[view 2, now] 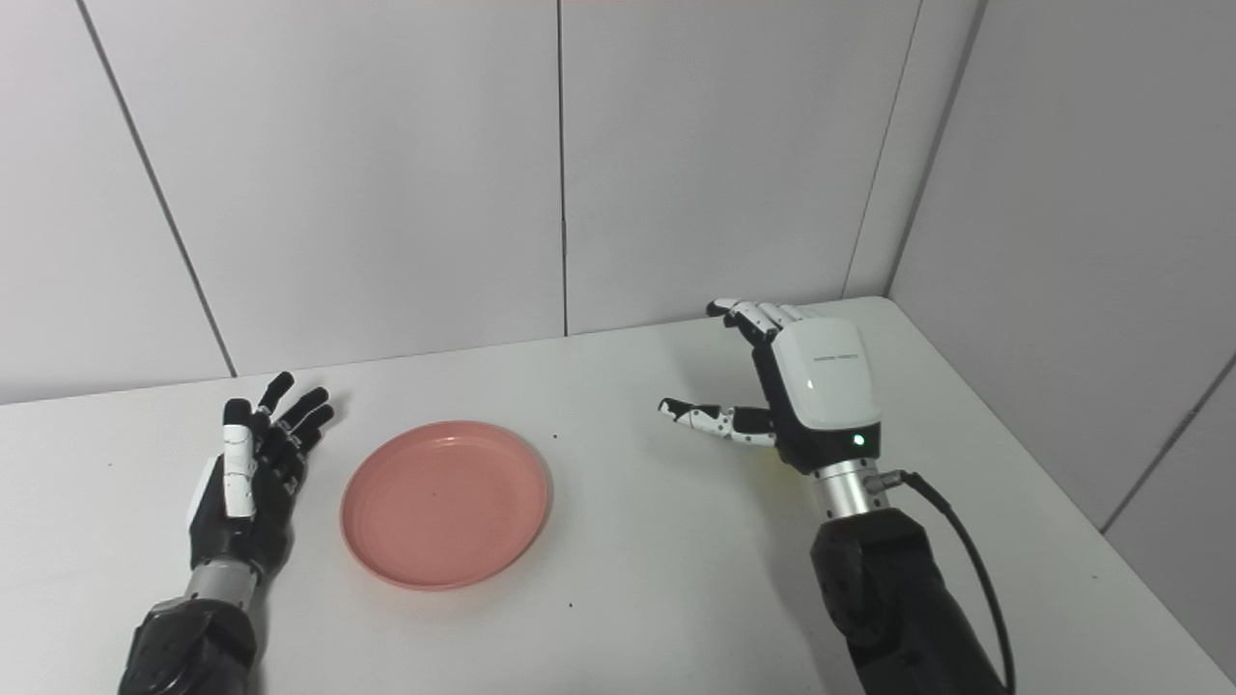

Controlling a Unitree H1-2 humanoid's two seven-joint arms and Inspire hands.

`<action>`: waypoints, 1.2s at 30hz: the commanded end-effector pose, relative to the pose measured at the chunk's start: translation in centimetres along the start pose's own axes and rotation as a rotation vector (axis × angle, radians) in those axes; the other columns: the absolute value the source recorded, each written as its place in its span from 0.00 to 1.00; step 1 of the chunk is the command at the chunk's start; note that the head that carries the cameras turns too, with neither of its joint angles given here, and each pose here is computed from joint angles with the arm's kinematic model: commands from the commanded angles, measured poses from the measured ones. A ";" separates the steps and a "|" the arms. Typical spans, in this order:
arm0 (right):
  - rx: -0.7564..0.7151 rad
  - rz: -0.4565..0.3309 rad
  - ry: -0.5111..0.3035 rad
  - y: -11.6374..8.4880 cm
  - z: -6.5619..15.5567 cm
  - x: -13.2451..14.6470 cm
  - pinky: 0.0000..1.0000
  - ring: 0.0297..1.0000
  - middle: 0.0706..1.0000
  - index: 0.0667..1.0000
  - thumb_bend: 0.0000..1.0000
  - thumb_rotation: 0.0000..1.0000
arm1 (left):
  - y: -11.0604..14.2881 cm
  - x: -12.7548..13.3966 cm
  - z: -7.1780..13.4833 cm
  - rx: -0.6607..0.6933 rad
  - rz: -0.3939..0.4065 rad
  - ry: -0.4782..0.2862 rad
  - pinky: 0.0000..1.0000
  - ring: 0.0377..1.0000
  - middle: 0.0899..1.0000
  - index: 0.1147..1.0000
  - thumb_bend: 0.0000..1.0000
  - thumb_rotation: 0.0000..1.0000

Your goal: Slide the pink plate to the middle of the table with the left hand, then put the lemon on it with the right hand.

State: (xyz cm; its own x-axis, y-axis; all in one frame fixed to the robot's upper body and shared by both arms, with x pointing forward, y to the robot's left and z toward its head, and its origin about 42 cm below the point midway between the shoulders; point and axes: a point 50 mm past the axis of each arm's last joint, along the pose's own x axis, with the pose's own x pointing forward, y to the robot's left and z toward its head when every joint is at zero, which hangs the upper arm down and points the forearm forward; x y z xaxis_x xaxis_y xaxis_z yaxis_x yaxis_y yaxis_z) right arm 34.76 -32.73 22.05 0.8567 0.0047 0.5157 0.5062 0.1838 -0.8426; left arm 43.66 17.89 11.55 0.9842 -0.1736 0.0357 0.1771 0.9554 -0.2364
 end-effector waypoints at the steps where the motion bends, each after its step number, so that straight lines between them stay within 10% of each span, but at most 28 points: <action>1: -0.056 -0.056 0.017 -1.4 -0.8 1.7 0.61 0.63 0.64 0.65 0.85 0.71 | 1.3 -2.5 -3.9 -0.030 0.047 0.162 0.97 0.85 0.81 0.92 0.89 0.91; 36: -0.173 0.195 0.210 4.9 -6.4 -2.5 0.56 0.58 0.60 0.62 0.84 0.74 | 1.4 -2.6 -3.9 -0.015 0.038 0.170 0.95 0.85 0.80 0.93 0.89 0.92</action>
State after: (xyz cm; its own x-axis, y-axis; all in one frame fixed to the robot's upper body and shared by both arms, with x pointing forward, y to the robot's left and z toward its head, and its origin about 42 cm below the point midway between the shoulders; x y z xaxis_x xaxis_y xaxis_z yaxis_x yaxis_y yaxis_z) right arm 34.94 -37.35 13.96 0.9519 -0.1678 0.2563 0.2688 0.0565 -0.9615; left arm 43.62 18.00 11.58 0.9822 -0.1844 0.0351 0.1875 0.9552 -0.2290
